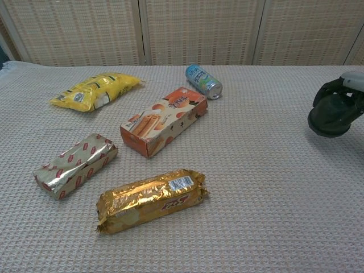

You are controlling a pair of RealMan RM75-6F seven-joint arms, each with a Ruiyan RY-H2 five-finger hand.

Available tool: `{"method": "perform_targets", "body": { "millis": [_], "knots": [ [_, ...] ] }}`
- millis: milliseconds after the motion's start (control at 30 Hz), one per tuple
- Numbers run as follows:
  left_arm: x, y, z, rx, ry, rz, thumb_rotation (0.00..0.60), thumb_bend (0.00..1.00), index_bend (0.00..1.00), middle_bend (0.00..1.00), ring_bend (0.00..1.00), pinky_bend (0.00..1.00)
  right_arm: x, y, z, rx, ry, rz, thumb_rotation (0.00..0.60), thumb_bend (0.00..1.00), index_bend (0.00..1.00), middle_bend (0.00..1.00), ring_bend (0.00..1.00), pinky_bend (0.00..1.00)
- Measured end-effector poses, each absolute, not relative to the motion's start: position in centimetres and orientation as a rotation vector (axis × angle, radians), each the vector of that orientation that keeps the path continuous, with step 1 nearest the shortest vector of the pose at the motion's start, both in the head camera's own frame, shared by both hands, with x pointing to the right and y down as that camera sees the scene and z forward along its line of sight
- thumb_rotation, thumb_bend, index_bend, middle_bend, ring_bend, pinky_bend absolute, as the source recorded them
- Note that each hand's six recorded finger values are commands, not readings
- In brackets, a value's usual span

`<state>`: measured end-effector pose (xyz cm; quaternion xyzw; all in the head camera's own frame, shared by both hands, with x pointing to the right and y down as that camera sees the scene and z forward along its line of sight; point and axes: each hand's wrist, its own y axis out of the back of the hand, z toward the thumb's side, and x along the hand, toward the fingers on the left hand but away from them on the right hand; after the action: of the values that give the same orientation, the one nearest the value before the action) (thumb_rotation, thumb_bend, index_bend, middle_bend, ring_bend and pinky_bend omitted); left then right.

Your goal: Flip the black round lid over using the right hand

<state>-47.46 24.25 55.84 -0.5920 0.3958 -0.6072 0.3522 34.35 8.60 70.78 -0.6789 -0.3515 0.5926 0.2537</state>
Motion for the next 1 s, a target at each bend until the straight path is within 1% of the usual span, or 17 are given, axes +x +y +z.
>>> {"method": "perform_targets", "body": {
  "millis": [200, 267, 333, 433, 567, 667, 867, 1000],
  "knots": [
    [-47.4, 24.3, 55.9, -1.532, 1.021, -1.575, 0.600, 0.53, 0.48, 0.10, 0.10, 0.53, 31.8, 8.3, 66.3, -1.918, -1.126, 1.167, 0.600, 0.29, 0.69, 0.57, 0.69, 0.80],
    [-47.4, 24.3, 55.9, -1.532, 1.023, -1.575, 0.600, 0.53, 0.48, 0.10, 0.10, 0.53, 31.4, 8.5, 64.8, -1.941, -1.158, 1.047, 0.600, 0.29, 0.69, 0.57, 0.69, 0.80],
    [-47.4, 24.3, 55.8, -1.531, 1.026, -1.575, 0.600, 0.53, 0.48, 0.10, 0.10, 0.53, 31.4, 8.7, 64.1, -1.948, -1.162, 1.007, 0.600, 0.29, 0.70, 0.57, 0.70, 0.81],
    [-47.5, 24.3, 55.8, -1.530, 1.027, -1.576, 0.600, 0.53, 0.48, 0.10, 0.10, 0.53, 32.4, 8.9, 64.1, -1.931, -1.130, 1.083, 0.600, 0.29, 0.70, 0.58, 0.70, 0.82],
    [-47.5, 24.3, 55.8, -1.529, 1.028, -1.578, 0.600, 0.53, 0.48, 0.10, 0.10, 0.53, 34.8, 9.6, 65.8, -1.861, -0.993, 1.363, 0.600, 0.29, 0.70, 0.58, 0.70, 0.82],
    [-47.5, 24.3, 55.8, -1.530, 1.026, -1.578, 0.600, 0.53, 0.48, 0.10, 0.10, 0.53, 36.4, 10.0, 66.6, -1.754, -0.887, 1.545, 0.600, 0.29, 0.70, 0.58, 0.70, 0.82],
    [-47.5, 24.3, 55.8, -1.528, 1.026, -1.580, 0.600, 0.53, 0.48, 0.10, 0.10, 0.53, 38.9, 10.2, 66.4, -1.489, -0.751, 1.786, 0.600, 0.29, 0.71, 0.58, 0.71, 0.82],
    [-47.5, 24.3, 55.8, -1.531, 1.025, -1.582, 0.600, 0.53, 0.48, 0.10, 0.10, 0.53, 39.5, 10.5, 66.4, -1.437, -0.732, 1.842, 0.600, 0.29, 0.71, 0.58, 0.71, 0.82]
  ]
}}
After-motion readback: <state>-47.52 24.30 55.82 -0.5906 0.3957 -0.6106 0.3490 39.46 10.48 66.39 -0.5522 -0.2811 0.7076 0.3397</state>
